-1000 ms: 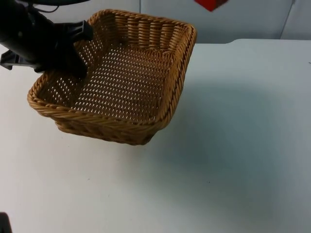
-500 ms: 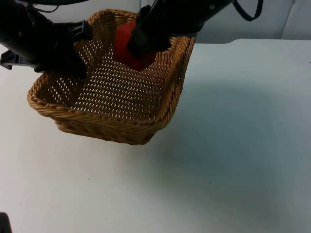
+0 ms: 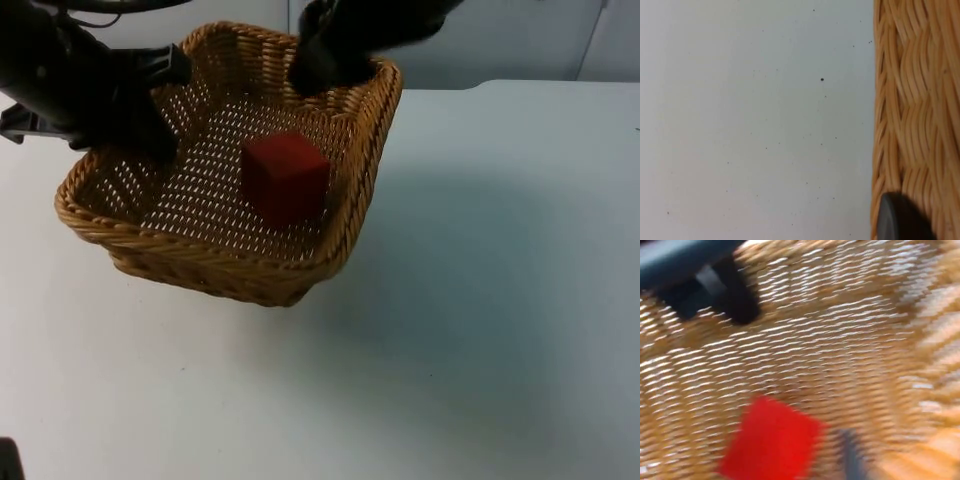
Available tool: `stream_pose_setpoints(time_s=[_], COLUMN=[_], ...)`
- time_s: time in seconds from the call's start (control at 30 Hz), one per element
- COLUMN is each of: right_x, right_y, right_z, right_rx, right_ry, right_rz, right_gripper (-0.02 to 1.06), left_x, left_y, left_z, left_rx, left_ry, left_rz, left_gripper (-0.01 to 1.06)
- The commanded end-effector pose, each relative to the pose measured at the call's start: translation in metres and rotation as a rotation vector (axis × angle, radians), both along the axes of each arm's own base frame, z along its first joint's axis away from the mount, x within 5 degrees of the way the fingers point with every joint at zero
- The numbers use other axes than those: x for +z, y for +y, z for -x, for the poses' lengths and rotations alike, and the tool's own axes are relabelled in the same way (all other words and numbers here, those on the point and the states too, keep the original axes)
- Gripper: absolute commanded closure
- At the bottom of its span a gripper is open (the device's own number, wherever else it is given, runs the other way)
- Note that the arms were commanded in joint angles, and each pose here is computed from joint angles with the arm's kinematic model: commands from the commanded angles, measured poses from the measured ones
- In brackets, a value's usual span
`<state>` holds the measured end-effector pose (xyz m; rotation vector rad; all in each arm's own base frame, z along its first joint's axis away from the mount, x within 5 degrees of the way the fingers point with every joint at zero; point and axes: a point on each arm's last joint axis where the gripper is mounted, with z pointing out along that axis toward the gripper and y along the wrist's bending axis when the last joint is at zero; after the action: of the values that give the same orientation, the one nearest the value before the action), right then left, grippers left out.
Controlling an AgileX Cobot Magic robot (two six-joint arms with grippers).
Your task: Pick up the basket with the left hand and place the cube into the basket with the right hand.
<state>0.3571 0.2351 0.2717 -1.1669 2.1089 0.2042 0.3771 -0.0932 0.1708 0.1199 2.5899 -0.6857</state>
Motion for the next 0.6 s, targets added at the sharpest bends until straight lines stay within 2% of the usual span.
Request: stream_pose_setpoints(time_s=[0.0,0.03,0.13,0.17,0.3,0.43,0.5,0.57], right_x=[0.026,0.04,0.083,0.083,0.121,0.14,0.146,0.152], right_y=[-0.016,-0.027,-0.065,-0.065,-0.098,-0.108,-0.11,-0.112], right_z=[0.0,-0.001,0.003,0.003,0.018,0.033,0.038,0.043], right_rx=[-0.048,-0.101,-0.22,-0.22,-0.294,-0.3,-0.299,-0.298], right_ry=[-0.044,-0.06,-0.147,-0.147,-0.218,-0.255,-0.265,-0.276], right_rz=[-0.003,-0.032,-0.11,-0.11,-0.161,-0.172,-0.178,-0.189], right_gripper=[0.88,1.04,1.05,1.05,1.05,1.05,1.05,1.05], left_x=[0.007,0.007,0.007,0.007,0.007,0.008,0.009,0.01], left_y=[-0.002,-0.002,-0.002,-0.002,-0.002,0.003,0.004,0.001], left_z=[0.001,0.001,0.001,0.001,0.001,-0.006,-0.007,-0.007], left_rx=[0.019,0.019,0.019,0.019,0.019,0.08,0.101,0.118], left_ry=[-0.006,-0.006,-0.006,-0.006,-0.006,-0.068,-0.072,-0.051], left_rz=[0.03,0.03,0.03,0.03,0.03,-0.002,0.006,0.048], left_gripper=[1.05,1.05,1.05,1.05,1.05,1.05,1.05,1.05])
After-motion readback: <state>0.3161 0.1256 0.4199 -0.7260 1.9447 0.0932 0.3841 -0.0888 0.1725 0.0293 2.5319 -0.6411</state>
